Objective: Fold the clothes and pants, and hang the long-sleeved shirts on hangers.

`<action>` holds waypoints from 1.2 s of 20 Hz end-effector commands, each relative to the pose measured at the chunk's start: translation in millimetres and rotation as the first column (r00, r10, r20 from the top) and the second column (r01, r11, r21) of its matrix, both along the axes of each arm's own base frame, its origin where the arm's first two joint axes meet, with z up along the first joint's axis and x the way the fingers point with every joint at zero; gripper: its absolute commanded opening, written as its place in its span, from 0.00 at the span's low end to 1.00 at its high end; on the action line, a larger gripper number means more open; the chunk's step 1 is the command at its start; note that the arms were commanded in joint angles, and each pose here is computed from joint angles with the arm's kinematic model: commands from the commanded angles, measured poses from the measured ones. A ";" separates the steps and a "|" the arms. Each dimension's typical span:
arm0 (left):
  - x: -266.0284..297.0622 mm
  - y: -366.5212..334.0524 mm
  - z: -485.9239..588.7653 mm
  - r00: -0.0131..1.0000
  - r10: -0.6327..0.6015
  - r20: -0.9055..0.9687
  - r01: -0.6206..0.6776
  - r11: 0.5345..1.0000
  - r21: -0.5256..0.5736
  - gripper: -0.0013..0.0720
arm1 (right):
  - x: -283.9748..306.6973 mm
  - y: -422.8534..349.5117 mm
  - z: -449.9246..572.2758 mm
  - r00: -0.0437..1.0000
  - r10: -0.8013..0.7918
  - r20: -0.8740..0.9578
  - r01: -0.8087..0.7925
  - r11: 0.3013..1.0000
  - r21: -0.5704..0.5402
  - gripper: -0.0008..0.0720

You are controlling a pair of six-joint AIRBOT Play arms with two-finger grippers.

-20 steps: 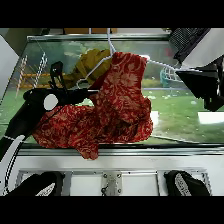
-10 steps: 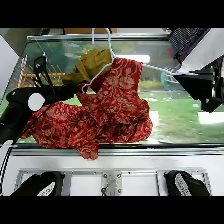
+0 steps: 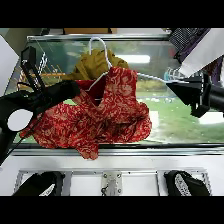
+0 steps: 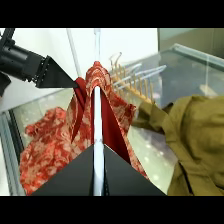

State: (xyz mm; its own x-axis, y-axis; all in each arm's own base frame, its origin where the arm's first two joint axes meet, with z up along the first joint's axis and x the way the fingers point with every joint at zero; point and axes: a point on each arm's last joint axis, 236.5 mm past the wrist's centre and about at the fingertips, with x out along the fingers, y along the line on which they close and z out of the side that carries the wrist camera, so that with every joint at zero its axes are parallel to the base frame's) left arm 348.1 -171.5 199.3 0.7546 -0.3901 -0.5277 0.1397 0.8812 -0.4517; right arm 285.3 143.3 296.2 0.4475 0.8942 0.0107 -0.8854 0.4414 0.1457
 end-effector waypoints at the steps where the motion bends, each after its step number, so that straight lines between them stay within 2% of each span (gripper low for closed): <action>1: -21.1 -16.8 20.9 0.997 -0.065 0.052 0.066 0.998 -0.019 0.03 | 2.5 -2.6 -11.2 0.998 -0.005 0.056 -0.001 0.994 0.109 0.02; 4: -31.5 -22.1 34.7 0.993 -0.090 0.073 0.093 0.995 -0.029 0.03 | 4.7 -7.0 -29.9 0.999 -0.026 0.041 0.017 0.981 0.191 0.02; 6: -34.2 -32.1 53.0 0.989 -0.120 0.088 0.122 0.992 -0.028 0.03 | 5.2 -8.1 -41.9 0.999 -0.035 0.027 0.029 0.978 0.209 0.02; 10: -32.9 -55.8 78.4 0.976 -0.191 0.106 0.177 0.976 0.127 0.03 | 3.7 -6.7 -39.3 0.999 -0.030 0.040 0.020 0.972 0.234 0.02; 13: -39.4 -84.8 95.0 0.956 -0.259 0.139 0.230 0.953 0.197 0.03 | 1.6 -2.5 -31.0 0.997 -0.020 0.074 0.000 0.966 0.259 0.02; 18: -39.6 -111.7 92.8 0.947 -0.303 0.101 0.276 0.936 0.220 0.03 | -4.4 15.0 -26.3 0.995 0.038 0.095 -0.064 0.955 0.288 0.02; 23: -41.5 -103.6 104.8 0.942 -0.309 0.130 0.274 0.934 0.231 0.04 | 1.3 13.7 -21.6 0.996 0.013 0.090 -0.041 0.949 0.313 0.02; 24: -45.2 -99.3 108.8 0.942 -0.307 0.134 0.272 0.935 0.227 0.18 | 1.9 11.6 -17.2 0.995 0.007 0.095 -0.038 0.943 0.332 0.02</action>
